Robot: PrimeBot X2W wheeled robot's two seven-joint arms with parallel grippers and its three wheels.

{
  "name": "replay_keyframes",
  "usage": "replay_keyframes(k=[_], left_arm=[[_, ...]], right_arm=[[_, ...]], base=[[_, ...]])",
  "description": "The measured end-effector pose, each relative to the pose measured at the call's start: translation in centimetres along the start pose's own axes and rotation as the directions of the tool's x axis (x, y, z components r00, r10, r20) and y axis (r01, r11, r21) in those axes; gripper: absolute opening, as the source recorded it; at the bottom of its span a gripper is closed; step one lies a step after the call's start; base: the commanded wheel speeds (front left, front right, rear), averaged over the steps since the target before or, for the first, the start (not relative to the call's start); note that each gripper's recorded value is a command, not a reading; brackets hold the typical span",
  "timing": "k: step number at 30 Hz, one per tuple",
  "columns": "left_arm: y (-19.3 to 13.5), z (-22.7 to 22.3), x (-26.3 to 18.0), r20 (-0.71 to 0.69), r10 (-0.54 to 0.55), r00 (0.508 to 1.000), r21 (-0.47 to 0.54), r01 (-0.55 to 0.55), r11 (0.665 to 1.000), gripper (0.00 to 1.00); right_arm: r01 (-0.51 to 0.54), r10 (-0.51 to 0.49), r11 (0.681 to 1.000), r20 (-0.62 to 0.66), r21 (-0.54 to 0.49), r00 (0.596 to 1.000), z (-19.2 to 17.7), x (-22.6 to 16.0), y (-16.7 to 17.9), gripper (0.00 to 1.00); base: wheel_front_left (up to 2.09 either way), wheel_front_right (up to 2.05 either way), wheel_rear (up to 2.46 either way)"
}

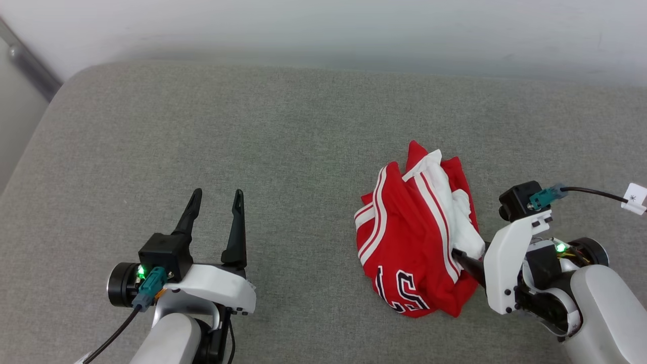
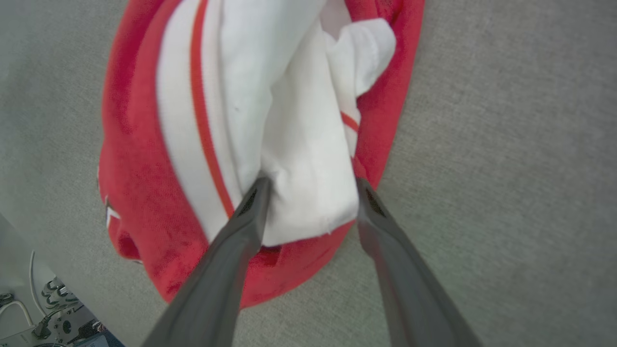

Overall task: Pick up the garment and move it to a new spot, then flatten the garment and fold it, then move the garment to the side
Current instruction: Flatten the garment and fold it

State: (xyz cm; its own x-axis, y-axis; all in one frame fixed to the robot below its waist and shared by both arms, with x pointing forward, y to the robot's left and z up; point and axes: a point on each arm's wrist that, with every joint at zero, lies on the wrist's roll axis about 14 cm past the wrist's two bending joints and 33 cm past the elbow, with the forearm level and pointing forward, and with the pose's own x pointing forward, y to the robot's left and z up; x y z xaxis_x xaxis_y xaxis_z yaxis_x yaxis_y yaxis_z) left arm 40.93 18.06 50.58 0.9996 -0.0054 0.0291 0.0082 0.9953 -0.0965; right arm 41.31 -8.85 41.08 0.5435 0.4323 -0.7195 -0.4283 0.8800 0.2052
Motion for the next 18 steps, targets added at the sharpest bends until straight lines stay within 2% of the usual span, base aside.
replay_keyframes(k=[1, 8, 11, 15, 16, 17, 18], left_arm=[[0.0, 0.0, 0.0, 0.001, 0.001, 1.0, -0.001, -0.001, 1.0, 1.0], [-0.6, 0.4, 0.2, 0.018, -0.014, 1.0, -0.009, 0.014, 1.0, 1.0], [-1.2, 0.6, 0.4, 0.028, -0.028, 0.999, -0.013, 0.029, 1.0, 1.0], [-1.9, 0.9, 0.7, 0.037, -0.049, 0.998, -0.016, 0.05, 0.999, 1.0], [-2.2, 0.9, 0.8, 0.038, -0.055, 0.998, -0.017, 0.056, 0.998, 1.0], [-2.2, 0.9, 0.8, 0.038, -0.055, 0.998, -0.017, 0.056, 0.998, 1.0], [-2.5, 0.9, 0.9, 0.038, -0.063, 0.997, -0.018, 0.064, 0.998, 1.0]], right_arm=[[-0.004, 0.004, 1.0, 0.008, 0.003, 1.0, 0.2, -0.1, 0.1, 0.0], [0.029, -0.022, 0.998, 0.145, -0.05, 0.989, 3.3, -2.6, -0.2, 0.0], [0.101, -0.082, 0.993, 0.294, -0.052, 0.952, 6.6, -5.0, -1.8, 0.0], [0.213, -0.204, 0.977, 0.415, 0.026, 0.887, 8.4, -8.3, -5.3, 0.0], [0.226, -0.233, 0.972, 0.422, 0.068, 0.876, 7.9, -8.9, -6.1, 0.0], [0.226, -0.233, 0.972, 0.422, 0.068, 0.876, 7.9, -8.9, -6.1, 0.0], [0.267, -0.308, 0.951, 0.413, 0.155, 0.857, 6.1, -9.9, -8.2, 0.0]], base=[[0.0, 0.0, 0.0], [0.0, 0.0, 0.0], [0.0, 0.0, 0.0], [0.0, 0.0, 0.0], [0.0, 0.0, 0.0], [0.0, 0.0, 0.0], [0.0, 0.0, 0.0]])
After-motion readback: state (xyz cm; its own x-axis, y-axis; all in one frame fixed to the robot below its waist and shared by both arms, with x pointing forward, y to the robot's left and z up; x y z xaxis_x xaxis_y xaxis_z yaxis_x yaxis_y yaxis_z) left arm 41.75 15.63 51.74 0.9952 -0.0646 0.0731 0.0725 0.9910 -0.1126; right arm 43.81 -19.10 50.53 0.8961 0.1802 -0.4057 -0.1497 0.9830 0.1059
